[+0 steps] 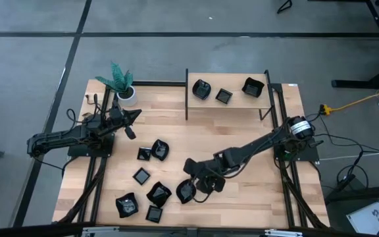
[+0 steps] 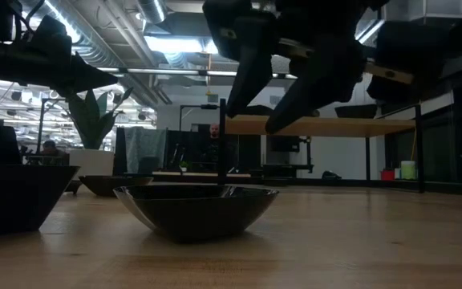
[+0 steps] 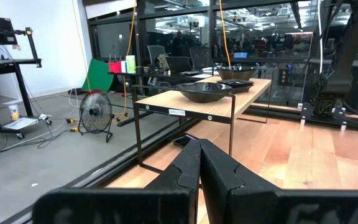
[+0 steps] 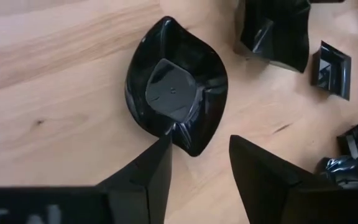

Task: Pick & Place Mini shaped plates
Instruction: Stack the black leaf-shaped plate on top of the black leaf-shaped plate on the shelf

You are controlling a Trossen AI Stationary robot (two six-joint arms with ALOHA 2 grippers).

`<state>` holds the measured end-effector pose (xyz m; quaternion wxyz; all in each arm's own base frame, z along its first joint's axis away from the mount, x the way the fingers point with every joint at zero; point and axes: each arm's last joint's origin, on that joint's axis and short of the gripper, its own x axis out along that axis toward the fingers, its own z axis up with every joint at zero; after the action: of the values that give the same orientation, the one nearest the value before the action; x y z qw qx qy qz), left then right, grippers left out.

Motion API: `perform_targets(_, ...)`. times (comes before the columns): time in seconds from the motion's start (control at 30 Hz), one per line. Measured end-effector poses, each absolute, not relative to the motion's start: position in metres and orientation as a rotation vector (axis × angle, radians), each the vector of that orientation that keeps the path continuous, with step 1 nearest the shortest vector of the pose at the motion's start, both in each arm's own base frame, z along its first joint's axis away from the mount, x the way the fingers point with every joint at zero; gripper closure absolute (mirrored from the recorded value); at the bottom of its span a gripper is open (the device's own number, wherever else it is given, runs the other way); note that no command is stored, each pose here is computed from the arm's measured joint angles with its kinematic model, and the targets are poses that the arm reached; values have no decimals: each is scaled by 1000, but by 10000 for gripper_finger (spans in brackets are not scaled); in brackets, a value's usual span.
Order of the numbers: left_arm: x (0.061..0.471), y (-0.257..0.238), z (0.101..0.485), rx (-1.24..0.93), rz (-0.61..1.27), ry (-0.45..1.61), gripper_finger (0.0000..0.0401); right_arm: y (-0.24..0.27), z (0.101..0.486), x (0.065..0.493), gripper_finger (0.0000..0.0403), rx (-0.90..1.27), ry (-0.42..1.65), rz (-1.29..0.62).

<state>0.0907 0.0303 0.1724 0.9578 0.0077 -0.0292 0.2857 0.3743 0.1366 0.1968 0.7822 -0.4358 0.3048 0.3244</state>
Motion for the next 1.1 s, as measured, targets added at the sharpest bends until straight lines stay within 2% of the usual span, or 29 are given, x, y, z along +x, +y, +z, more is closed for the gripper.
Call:
perform_targets(0.13,91,30,172,16,580,-60,397,137,197,374,243,-925,664,692)
perform_targets(0.23,91,30,172,16,580,-59,397,137,197,374,243,-828,695,650)
perform_targets(0.37,91,30,172,16,580,-59,397,137,197,375,243,-628,741,563)
perform_targets(0.57,91,30,172,16,580,-59,397,137,200,378,243,-215,785,381)
perform_targets(0.63,91,30,172,16,580,-59,397,137,201,379,243,-147,790,352)
perform_targets(0.87,91,30,172,16,580,-60,397,138,200,386,243,-145,735,353)
perform_targets(1.1,91,30,172,16,580,-59,397,124,189,400,243,-116,766,304)
